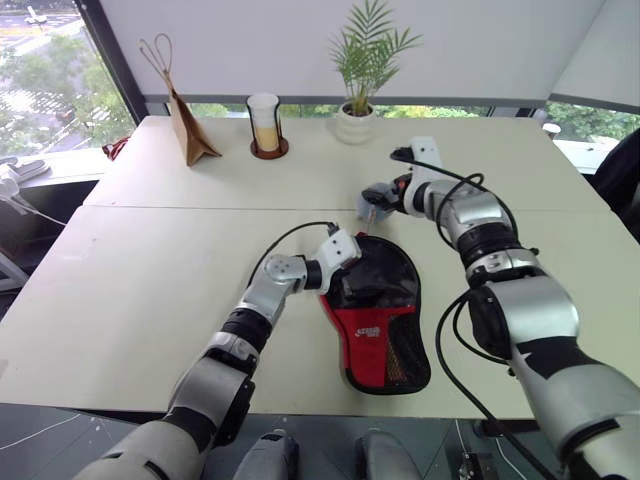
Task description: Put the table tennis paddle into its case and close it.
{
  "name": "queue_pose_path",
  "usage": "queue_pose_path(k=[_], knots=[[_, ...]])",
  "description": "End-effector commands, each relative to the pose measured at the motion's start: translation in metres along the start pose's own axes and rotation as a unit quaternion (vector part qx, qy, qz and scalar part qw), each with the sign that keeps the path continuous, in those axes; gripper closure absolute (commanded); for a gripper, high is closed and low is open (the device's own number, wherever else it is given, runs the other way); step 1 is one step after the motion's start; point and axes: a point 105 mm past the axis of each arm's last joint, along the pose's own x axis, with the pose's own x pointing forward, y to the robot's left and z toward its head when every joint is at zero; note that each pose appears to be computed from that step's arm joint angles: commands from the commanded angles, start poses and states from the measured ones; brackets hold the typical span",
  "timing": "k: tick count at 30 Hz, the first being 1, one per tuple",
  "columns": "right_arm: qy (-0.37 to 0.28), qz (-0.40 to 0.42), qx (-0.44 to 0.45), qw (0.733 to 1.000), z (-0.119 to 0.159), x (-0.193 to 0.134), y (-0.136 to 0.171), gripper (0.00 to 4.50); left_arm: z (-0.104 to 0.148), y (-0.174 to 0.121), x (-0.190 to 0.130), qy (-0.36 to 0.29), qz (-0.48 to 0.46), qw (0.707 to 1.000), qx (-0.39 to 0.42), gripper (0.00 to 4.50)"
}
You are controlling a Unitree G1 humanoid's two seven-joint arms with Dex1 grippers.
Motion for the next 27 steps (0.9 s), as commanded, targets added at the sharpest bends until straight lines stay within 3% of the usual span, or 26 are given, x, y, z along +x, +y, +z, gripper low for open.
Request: queue_pose_path(k=[1,15,24,27], knots=[[-0.031,-0.006,-0.008,0.999,0.022,0.002,0.005,0.0,-0.018,-0.006,-0.001,0.025,0.0,1.0,-0.015,0.1],[0.041,-0.071,-0.067,0.994,-0.014,0.009,-0.003,0.0,-0.018,-0.008,0.001,0.025,0.003,1.0,-0.014,0.1],[0.034,-0.088,-0.073,0.993,-0.013,0.008,-0.007,4.32,-0.019,-0.007,0.0,0.029,0.006,1.0,-0.012,0.0],[0.036,-0.083,-0.082,0.993,-0.012,0.007,-0.008,4.46,-0.021,-0.008,0.0,0.033,0.004,0.999,-0.014,0.0]])
